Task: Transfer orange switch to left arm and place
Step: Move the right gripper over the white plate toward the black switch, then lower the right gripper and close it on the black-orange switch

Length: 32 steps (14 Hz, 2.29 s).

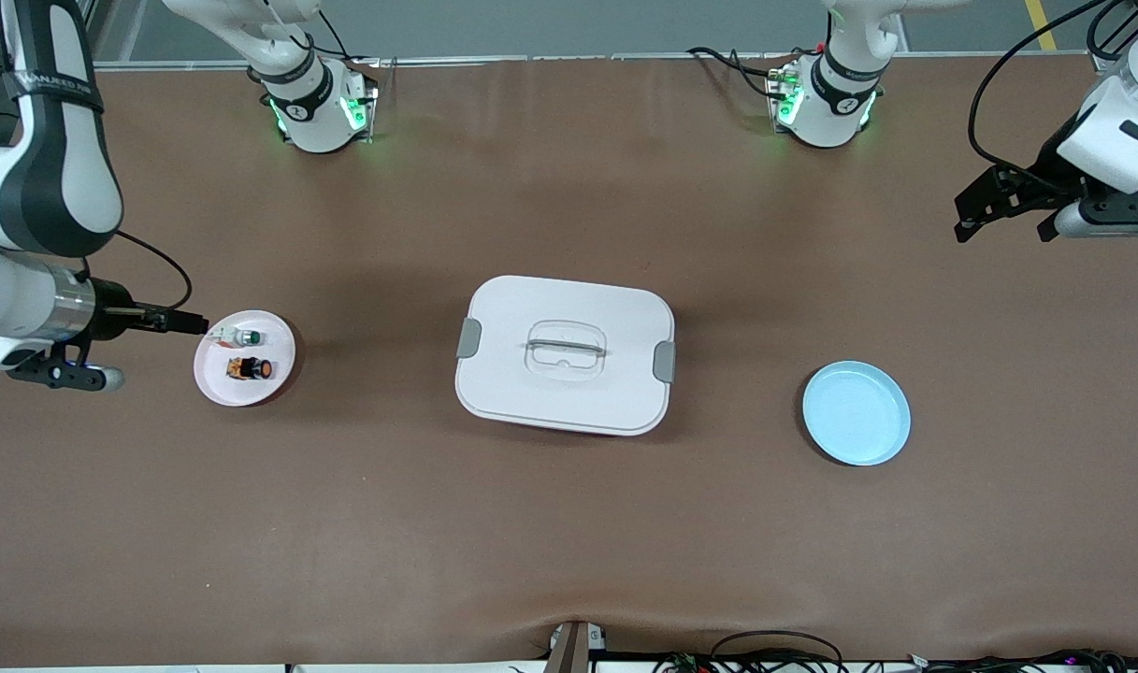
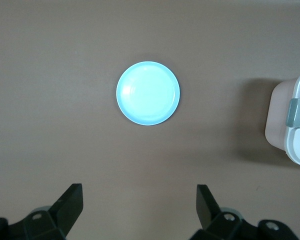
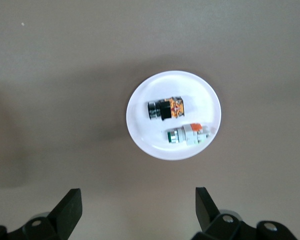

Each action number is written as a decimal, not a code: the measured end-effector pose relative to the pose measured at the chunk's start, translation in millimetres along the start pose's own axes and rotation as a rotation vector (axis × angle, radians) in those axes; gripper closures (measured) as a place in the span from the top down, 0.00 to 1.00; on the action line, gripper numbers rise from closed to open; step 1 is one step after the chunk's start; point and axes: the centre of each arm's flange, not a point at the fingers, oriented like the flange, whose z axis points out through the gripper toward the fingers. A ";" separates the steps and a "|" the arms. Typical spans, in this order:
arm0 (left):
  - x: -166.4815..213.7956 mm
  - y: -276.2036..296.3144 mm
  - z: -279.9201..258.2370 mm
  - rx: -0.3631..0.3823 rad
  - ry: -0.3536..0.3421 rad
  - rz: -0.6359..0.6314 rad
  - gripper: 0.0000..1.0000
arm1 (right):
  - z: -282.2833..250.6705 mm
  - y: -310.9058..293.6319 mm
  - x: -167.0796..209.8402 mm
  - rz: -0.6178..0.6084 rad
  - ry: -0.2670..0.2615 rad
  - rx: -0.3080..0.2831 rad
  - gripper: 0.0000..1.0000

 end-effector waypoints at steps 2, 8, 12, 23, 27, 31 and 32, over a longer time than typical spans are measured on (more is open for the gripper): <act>0.0 0.0 0.0 0.000 0.000 0.000 1.00 | 22.7 3.5 2.5 0.009 0.027 0.002 1.00; 0.1 0.0 -0.1 0.000 0.000 0.000 1.00 | 79.0 30.2 11.3 0.081 0.058 0.052 1.00; 0.1 0.0 -0.1 0.000 0.000 0.000 1.00 | 116.7 31.6 21.9 0.056 0.095 0.046 1.00; 0.2 -0.1 0.0 0.000 0.000 0.000 1.00 | 183.2 36.2 43.9 -0.011 0.109 0.022 1.00; 0.2 -0.1 0.0 0.000 0.000 0.000 1.00 | 198.5 38.0 46.2 -0.058 0.101 0.011 1.00; 0.2 0.0 -0.1 0.000 0.000 0.000 1.00 | 210.2 51.3 47.2 -0.100 0.089 0.010 1.00; 0.2 0.1 -0.1 0.000 0.000 0.000 1.00 | 212.1 52.8 46.9 -0.100 0.086 0.010 1.00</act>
